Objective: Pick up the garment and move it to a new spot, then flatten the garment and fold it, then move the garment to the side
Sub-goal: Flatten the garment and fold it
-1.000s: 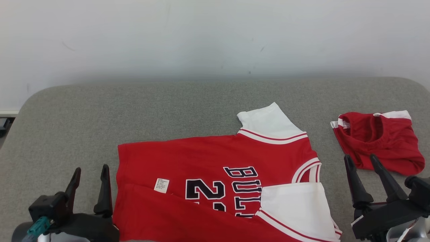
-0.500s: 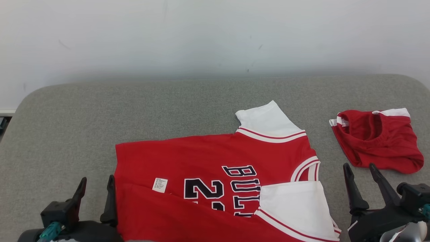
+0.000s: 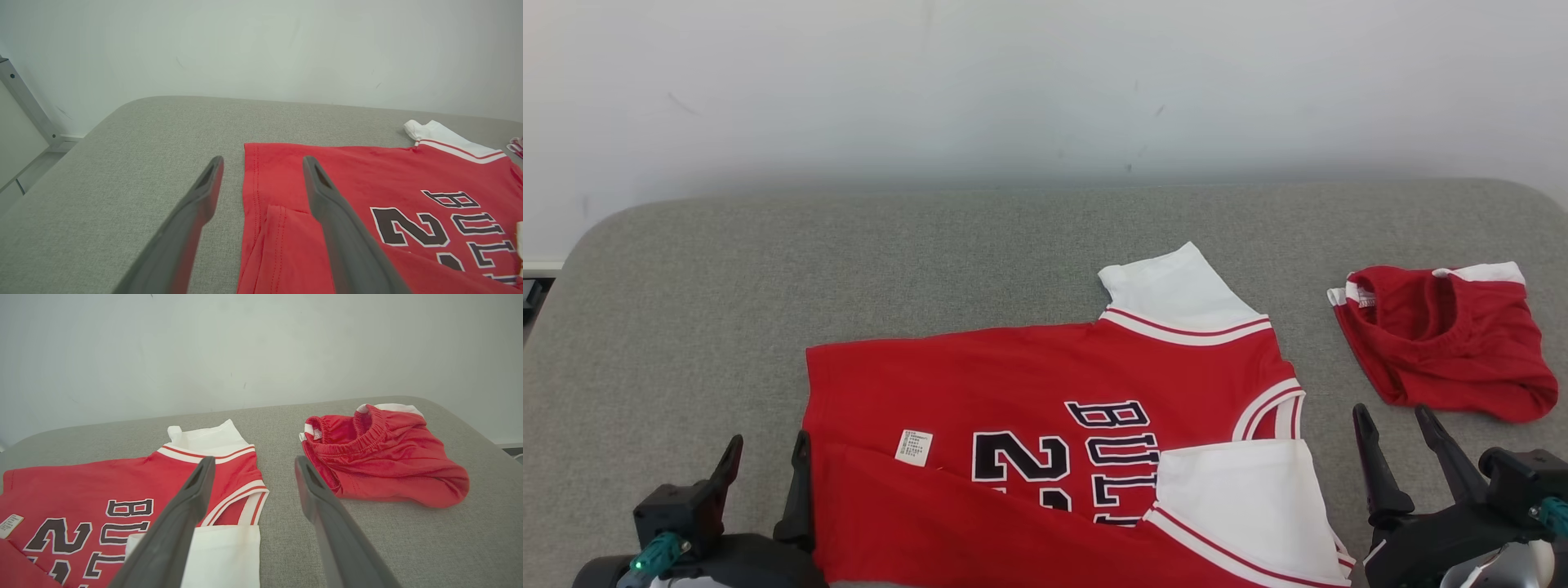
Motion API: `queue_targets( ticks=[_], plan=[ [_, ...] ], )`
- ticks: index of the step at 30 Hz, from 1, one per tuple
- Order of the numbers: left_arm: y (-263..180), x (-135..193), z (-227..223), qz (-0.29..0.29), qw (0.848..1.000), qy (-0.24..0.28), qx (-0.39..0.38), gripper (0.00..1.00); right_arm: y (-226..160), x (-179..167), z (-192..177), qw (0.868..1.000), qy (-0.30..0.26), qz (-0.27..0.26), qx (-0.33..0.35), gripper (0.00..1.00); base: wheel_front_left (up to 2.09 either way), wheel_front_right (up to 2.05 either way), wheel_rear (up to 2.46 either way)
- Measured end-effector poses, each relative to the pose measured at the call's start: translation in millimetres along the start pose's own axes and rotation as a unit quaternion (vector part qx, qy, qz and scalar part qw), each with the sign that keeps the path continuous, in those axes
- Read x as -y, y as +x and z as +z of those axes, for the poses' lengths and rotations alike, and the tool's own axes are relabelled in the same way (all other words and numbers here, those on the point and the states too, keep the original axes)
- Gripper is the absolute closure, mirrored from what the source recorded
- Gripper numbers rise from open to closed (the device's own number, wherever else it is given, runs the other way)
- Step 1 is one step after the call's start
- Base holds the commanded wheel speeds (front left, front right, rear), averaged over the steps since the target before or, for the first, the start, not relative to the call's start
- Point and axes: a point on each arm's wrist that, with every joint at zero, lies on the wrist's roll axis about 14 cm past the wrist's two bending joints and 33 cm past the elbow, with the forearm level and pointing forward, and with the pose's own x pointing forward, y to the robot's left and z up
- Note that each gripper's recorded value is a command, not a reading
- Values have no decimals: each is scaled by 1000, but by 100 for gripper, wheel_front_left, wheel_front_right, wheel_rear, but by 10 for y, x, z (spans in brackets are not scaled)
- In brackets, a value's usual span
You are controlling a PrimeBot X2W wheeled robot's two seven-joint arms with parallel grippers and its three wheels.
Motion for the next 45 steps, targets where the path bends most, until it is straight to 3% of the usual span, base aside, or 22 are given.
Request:
queue_targets(
  ticks=[15, 20, 28, 39, 45],
  plan=[
    [98, 28, 69, -11, 1000, 0, -3, 0, 170, -163, 88, 1000, -7, 23, 8, 0, 0, 0, 0],
    [317, 43, 238, -25, 1000, 3, 7, 0, 392, -336, 210, 998, -15, 51, 15, 0, 0, 0, 0],
    [759, 21, 88, -56, 997, -12, -57, 0, 1052, -616, 337, 993, -58, 99, -9, 0, 0, 0, 0],
    [1186, -29, -339, -59, 987, -26, -150, 0, 1777, -801, 90, 984, -98, 121, -86, 0, 0, 0, 0],
    [1367, -77, -603, -57, 979, -20, -193, 0, 2101, -866, -355, 970, -127, 129, -164, 0, 0, 0, 0]
  ],
)
